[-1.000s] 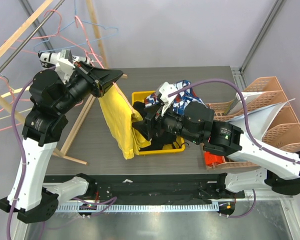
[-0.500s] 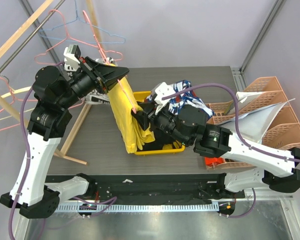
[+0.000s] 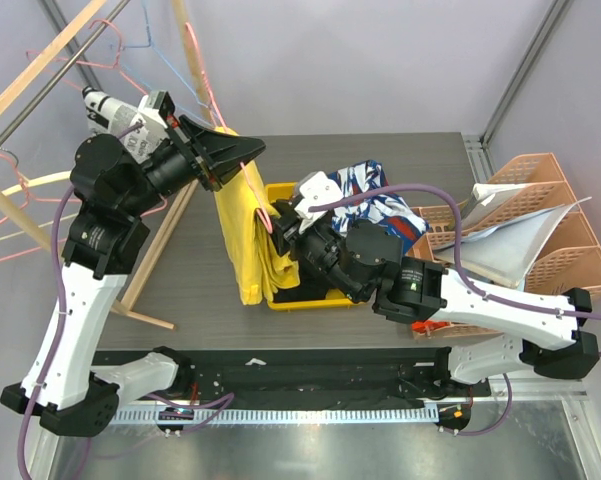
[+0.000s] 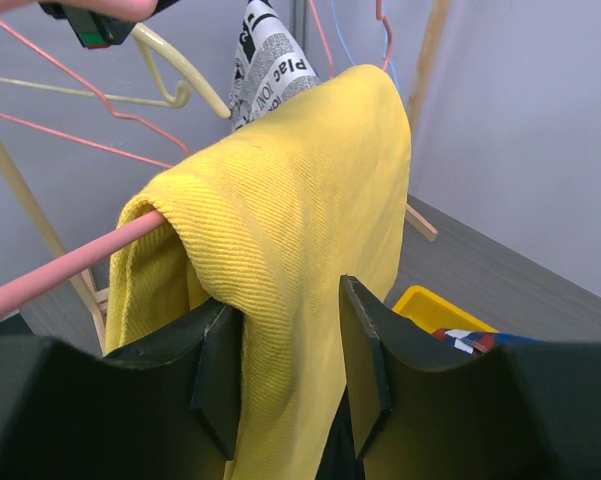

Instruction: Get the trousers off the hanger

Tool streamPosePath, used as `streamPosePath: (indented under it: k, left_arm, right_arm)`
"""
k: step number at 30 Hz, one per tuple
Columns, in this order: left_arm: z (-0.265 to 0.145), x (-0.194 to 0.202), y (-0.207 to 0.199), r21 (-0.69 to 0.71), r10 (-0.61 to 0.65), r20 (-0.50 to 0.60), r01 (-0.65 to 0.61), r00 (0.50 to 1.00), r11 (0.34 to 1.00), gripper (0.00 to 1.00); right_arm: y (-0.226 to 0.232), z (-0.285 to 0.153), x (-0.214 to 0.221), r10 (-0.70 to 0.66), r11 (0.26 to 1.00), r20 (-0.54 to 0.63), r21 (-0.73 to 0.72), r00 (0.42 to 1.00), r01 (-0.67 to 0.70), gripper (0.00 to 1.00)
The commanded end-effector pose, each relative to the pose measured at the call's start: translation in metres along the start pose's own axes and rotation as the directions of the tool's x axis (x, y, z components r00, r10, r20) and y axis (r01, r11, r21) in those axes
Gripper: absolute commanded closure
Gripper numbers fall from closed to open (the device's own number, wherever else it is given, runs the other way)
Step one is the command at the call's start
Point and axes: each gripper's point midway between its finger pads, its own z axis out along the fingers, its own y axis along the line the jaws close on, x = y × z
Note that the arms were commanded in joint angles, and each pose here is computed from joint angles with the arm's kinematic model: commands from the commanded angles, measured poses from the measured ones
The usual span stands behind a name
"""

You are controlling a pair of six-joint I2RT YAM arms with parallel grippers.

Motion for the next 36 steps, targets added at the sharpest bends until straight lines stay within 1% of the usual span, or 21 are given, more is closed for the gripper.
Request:
streamPosePath:
  k: [1,5,7,8,9,11,14,16,18,19,20,22,23,25,27,30,31,32,33,34,36]
  left_arm:
    - [-0.027,0.017,-0.068,0.258,0.112,-0.018,-0.103,0.994,0.961,1.0]
    - [-0.03,0.02,-0.073,0.275,0.105,-0.03,-0.093,0.994,0.957,1.0]
    - [-0.032,0.021,-0.076,0.286,0.105,-0.032,-0.091,0.994,0.954,1.0]
    - [-0.034,0.023,-0.077,0.292,0.101,-0.034,-0.087,0.994,0.952,1.0]
    - [-0.034,0.022,-0.078,0.296,0.102,-0.032,-0.088,0.994,0.951,1.0]
    - [-0.039,0.025,-0.081,0.306,0.104,-0.029,-0.091,0.994,0.948,1.0]
    - [-0.042,0.027,-0.068,0.237,0.122,-0.023,-0.113,0.992,0.965,1.0]
    - [-0.042,0.029,-0.049,0.165,0.159,-0.03,-0.152,0.987,0.974,1.0]
    - [-0.046,0.029,-0.032,0.098,0.21,-0.011,-0.208,0.978,0.973,1.0]
    - [-0.046,0.024,-0.011,0.016,0.195,0.009,-0.195,0.981,0.981,1.0]
    - [-0.047,0.022,-0.002,-0.019,0.203,0.02,-0.203,0.979,0.979,1.0]
    - [-0.051,0.016,0.021,-0.1,0.233,0.055,-0.227,0.971,0.969,1.0]
    - [-0.051,0.011,0.037,-0.154,0.231,0.074,-0.218,0.97,0.964,1.0]
    - [-0.062,0.005,0.064,-0.271,0.262,0.101,-0.227,0.96,0.936,1.0]
    - [-0.071,-0.008,0.089,-0.39,0.29,0.148,-0.214,0.946,0.896,1.0]
    - [-0.078,-0.013,0.123,-0.541,0.319,0.095,-0.22,0.943,0.812,1.0]
    - [-0.081,-0.013,0.128,-0.572,0.322,0.077,-0.222,0.944,0.79,1.0]
    - [-0.084,-0.013,0.131,-0.592,0.345,0.046,-0.252,0.938,0.765,1.0]
    - [-0.081,-0.015,0.134,-0.603,0.354,0.025,-0.268,0.935,0.751,1.0]
    - [-0.081,-0.014,0.136,-0.604,0.37,0.004,-0.293,0.929,0.741,1.0]
    - [-0.078,-0.012,0.133,-0.584,0.387,-0.029,-0.33,0.922,0.742,1.0]
  right_arm:
    - [-0.016,-0.002,-0.031,0.045,0.995,0.125,0.077,0.991,-0.055,0.57]
    - [-0.011,0.01,-0.042,0.061,0.993,0.192,0.09,0.98,-0.08,0.68]
    - [-0.013,0.012,-0.038,0.057,0.991,0.216,0.108,0.975,-0.082,0.78]
    - [-0.016,0.013,-0.044,0.083,0.984,0.257,0.129,0.963,-0.119,0.86]
    - [-0.018,0.015,-0.042,0.065,0.983,0.26,0.148,0.963,-0.106,0.99]
    - [-0.021,0.015,-0.048,0.07,0.978,0.275,0.17,0.959,-0.12,0.99]
    - [-0.033,0.008,-0.086,0.123,0.963,0.334,0.187,0.935,-0.193,0.99]
    - [-0.04,0.007,-0.099,0.127,0.954,0.342,0.216,0.931,-0.209,0.99]
    - [-0.047,0.0,-0.129,0.142,0.948,0.372,0.216,0.917,-0.234,0.99]
    - [-0.047,0.0,-0.135,0.14,0.947,0.375,0.219,0.916,-0.235,0.99]
    - [-0.053,-0.005,-0.156,0.15,0.942,0.4,0.219,0.904,-0.253,0.99]
    - [-0.056,-0.006,-0.167,0.132,0.939,0.397,0.243,0.908,-0.242,0.99]
    - [-0.062,-0.013,-0.185,0.143,0.934,0.428,0.241,0.892,-0.266,0.99]
    - [-0.063,-0.017,-0.196,0.124,0.933,0.436,0.254,0.892,-0.254,0.99]
    - [-0.066,-0.028,-0.22,0.145,0.929,0.473,0.237,0.869,-0.284,0.99]
    - [-0.066,-0.04,-0.25,0.166,0.931,0.518,0.199,0.839,-0.307,0.99]
    - [-0.061,-0.039,-0.255,0.161,0.94,0.518,0.179,0.84,-0.291,0.99]
    - [-0.063,-0.045,-0.272,0.182,0.937,0.547,0.156,0.817,-0.314,0.99]
    - [-0.061,-0.047,-0.279,0.186,0.939,0.554,0.142,0.811,-0.312,0.99]
    - [-0.068,-0.059,-0.299,0.212,0.933,0.595,0.111,0.775,-0.342,0.99]
    - [-0.065,-0.057,-0.307,0.207,0.935,0.612,0.105,0.763,-0.339,0.99]
